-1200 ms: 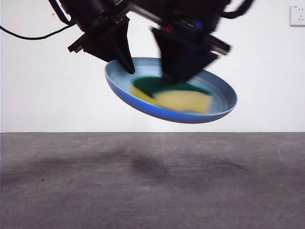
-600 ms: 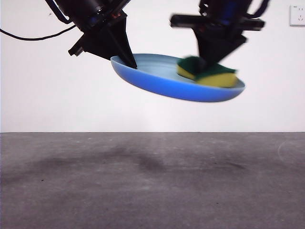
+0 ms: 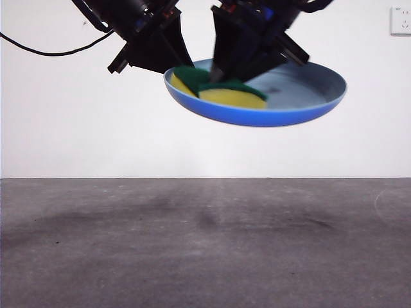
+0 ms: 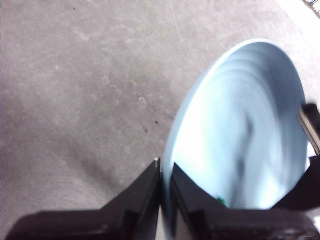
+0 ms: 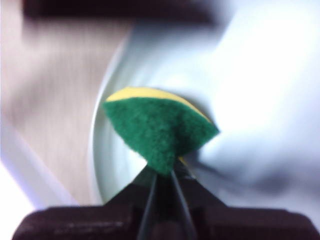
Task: Pick up the plate,pick up the cloth,clean the plate with the cloth
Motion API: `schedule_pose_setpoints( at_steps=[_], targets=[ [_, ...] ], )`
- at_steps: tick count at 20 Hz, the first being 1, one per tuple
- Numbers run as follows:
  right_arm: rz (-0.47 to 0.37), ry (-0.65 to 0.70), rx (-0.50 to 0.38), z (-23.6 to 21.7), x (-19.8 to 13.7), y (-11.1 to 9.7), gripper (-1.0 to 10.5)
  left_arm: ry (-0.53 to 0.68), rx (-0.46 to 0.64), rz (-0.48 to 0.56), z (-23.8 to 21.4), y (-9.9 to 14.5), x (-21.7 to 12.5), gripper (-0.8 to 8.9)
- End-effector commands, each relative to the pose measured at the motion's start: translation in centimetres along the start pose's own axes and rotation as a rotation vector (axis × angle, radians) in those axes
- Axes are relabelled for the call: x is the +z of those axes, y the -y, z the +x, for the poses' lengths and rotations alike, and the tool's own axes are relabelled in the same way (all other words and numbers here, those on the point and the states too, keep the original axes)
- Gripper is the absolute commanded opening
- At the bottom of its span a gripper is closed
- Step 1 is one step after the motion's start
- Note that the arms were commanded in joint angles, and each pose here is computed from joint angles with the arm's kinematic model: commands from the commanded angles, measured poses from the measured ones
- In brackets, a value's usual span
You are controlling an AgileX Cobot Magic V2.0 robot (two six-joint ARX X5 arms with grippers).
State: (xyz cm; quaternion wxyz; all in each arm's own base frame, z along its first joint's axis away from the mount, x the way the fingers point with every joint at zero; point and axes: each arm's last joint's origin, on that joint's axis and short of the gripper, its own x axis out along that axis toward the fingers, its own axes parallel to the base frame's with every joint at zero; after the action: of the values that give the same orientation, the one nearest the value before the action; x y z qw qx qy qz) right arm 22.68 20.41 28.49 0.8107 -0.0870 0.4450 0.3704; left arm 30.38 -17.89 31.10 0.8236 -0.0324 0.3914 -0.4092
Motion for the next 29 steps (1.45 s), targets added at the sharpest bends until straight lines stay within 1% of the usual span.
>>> schedule_pose_setpoints(
  at_steps=[1, 2, 3, 5, 6, 8, 9, 11, 13, 14, 16, 17, 19, 20, 21, 23, 24, 27, 29],
  targets=[
    [-0.009, -0.176, -0.192, 0.7, -1.8, 1.1, -0.2, 0.004, -0.044, -0.032, -0.2, 0.4, 0.1, -0.09],
    [-0.014, -0.197, -0.287, 0.5, -2.0, 1.5, -0.2, -0.009, -0.042, -0.036, -0.2, 0.3, 0.0, -0.09],
    [-0.025, -0.205, -0.419, 0.1, -2.1, 2.1, -0.2, -0.028, -0.04, -0.043, -0.2, 0.3, -0.2, -0.09],
    [-0.027, -0.156, -0.627, -0.5, -1.7, 3.0, -0.2, -0.065, -0.038, -0.036, -0.2, 0.2, -0.6, -0.09],
    [-0.02, -0.109, -0.694, -0.7, -1.3, 3.3, -0.2, -0.081, -0.037, -0.035, -0.3, 0.2, -0.8, -0.09],
    [0.0, -0.029, -0.719, -0.9, -0.6, 3.7, -0.2, -0.098, -0.044, -0.028, -0.3, 0.3, -1.0, -0.09],
    [0.012, 0.018, -0.71, -0.9, -0.2, 3.8, -0.2, -0.104, -0.054, -0.032, -0.3, 0.3, -1.0, -0.09],
    [0.026, 0.101, -0.647, -0.8, 0.6, 3.8, -0.2, -0.106, -0.079, -0.032, -0.3, 0.4, -1.0, -0.09],
    [0.027, 0.18, -0.535, -0.8, 1.4, 3.6, -0.2, -0.103, -0.096, -0.027, -0.2, 0.5, -1.0, -0.09],
    [0.021, 0.215, -0.465, -0.7, 1.8, 3.4, -0.2, -0.101, -0.096, -0.023, -0.2, 0.6, -1.0, -0.09],
    [0.006, 0.269, -0.333, -0.7, 2.3, 3.0, -0.2, -0.098, -0.095, -0.017, -0.2, 0.6, -0.9, -0.09],
    [-0.002, 0.287, -0.285, -0.7, 2.5, 2.8, -0.2, -0.098, -0.089, -0.004, -0.2, 0.6, -0.9, -0.09],
    [-0.018, 0.307, -0.19, -1.0, 2.7, 2.5, -0.2, -0.098, -0.053, 0.031, -0.2, 0.5, -1.0, -0.09],
    [-0.017, 0.309, -0.146, -1.2, 2.6, 2.3, -0.2, -0.101, 0.019, 0.053, -0.2, 0.3, -1.0, -0.09],
    [-0.004, 0.307, -0.128, -1.7, 2.5, 2.1, -0.2, -0.106, 0.121, 0.076, -0.2, 0.0, -1.1, -0.09],
    [0.017, 0.31, -0.128, -3.3, 2.0, 1.8, -0.2, -0.12, 0.331, 0.112, -0.2, -0.9, -1.2, -0.09],
    [0.016, 0.315, -0.128, -4.2, 1.8, 1.6, -0.2, -0.121, 0.388, 0.109, -0.4, -1.6, -1.1, -0.09],
    [0.014, 0.348, -0.138, -7.5, 0.8, 0.9, -0.2, -0.119, 0.427, 0.076, -0.6, -3.7, -1.1, -0.09],
    [0.008, 0.391, -0.135, -9.8, 0.1, 0.4, -0.2, -0.144, 0.456, 0.036, -0.4, -5.8, -1.4, -0.09]
  ],
)
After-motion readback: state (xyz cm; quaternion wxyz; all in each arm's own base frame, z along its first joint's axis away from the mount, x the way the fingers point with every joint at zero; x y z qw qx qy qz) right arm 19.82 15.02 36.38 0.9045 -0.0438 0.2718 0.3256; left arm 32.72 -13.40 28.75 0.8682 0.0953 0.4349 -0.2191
